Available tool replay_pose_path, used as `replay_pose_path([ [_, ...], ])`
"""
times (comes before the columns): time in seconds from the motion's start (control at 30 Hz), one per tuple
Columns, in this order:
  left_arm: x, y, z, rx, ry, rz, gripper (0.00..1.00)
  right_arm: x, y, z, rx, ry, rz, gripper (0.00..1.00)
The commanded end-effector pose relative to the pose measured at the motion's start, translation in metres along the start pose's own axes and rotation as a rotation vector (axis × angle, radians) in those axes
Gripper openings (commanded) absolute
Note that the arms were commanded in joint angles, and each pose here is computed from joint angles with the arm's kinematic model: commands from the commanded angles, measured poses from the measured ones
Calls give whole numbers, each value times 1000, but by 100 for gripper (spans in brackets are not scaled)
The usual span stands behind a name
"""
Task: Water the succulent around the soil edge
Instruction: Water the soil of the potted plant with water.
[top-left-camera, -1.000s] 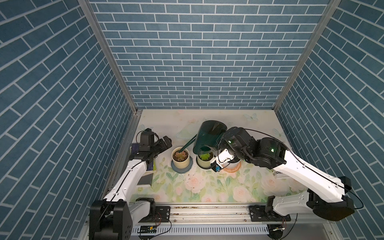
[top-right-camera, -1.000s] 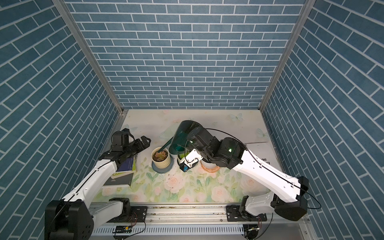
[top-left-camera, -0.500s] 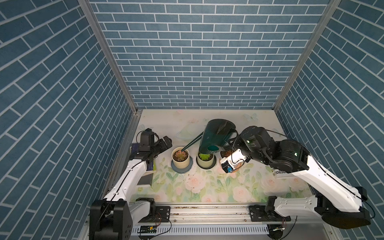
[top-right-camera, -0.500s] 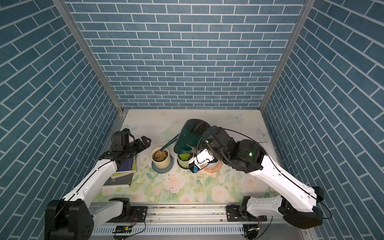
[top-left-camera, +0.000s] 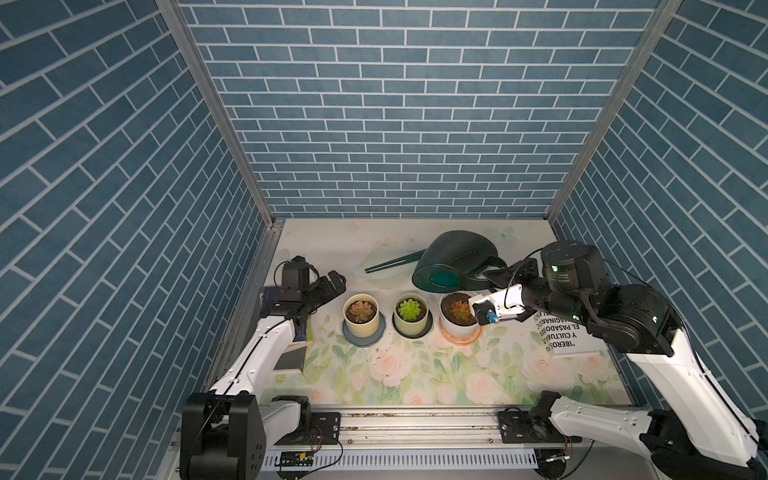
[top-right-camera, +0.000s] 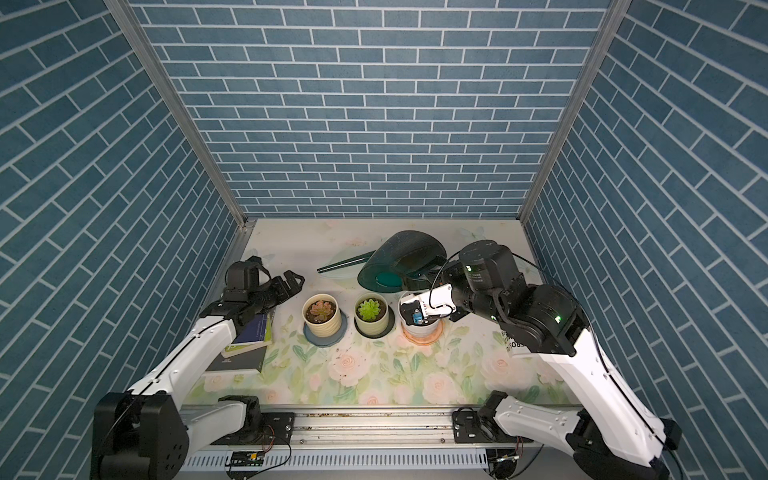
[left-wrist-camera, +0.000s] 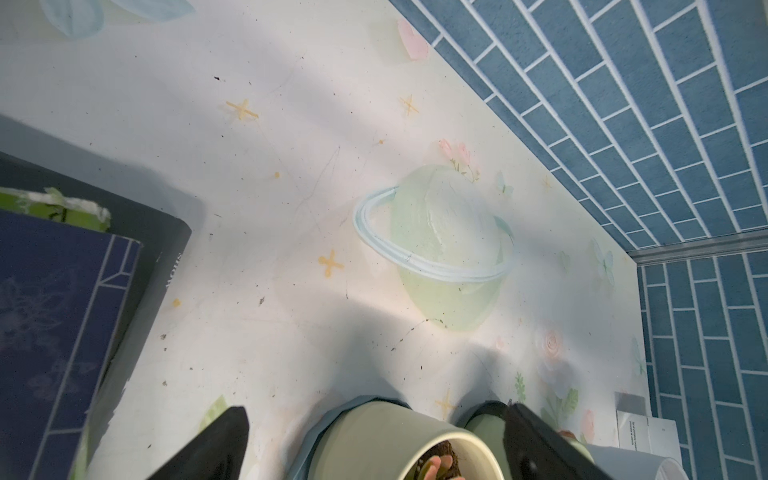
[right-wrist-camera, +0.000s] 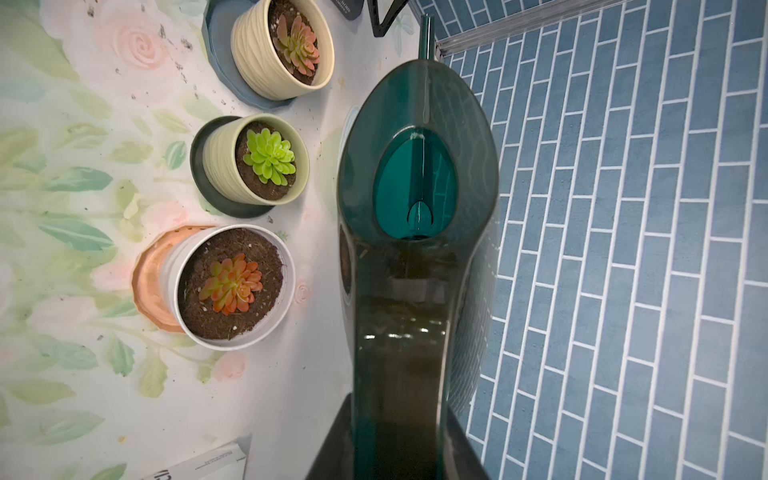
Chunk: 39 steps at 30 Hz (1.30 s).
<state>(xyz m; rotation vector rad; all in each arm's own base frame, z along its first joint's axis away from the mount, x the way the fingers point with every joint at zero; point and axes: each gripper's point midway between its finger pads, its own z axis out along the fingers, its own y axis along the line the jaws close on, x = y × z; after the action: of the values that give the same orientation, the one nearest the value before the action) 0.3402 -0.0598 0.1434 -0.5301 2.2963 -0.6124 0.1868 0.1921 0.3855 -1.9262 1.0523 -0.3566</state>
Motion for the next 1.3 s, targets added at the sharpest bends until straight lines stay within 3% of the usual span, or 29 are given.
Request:
replay_pose_path([
  [0.0, -2, -2, 2, 11, 0, 1, 100, 4, -7, -5, 49, 5, 61, 0],
  [0.33, -3, 0, 5, 1, 4, -9, 100, 40, 26, -20, -23, 156, 12, 0],
  [0.63, -5, -1, 6, -17, -3, -23, 100, 57, 45, -15, -73, 235, -137, 0],
  [0.93, -7, -2, 9, -20, -8, -40, 100, 58, 47, -27, -69, 236, -254, 0],
  [1.27, -6, -5, 9, -11, -5, -31, 100, 43, 39, -7, -92, 209, -384, 0],
])
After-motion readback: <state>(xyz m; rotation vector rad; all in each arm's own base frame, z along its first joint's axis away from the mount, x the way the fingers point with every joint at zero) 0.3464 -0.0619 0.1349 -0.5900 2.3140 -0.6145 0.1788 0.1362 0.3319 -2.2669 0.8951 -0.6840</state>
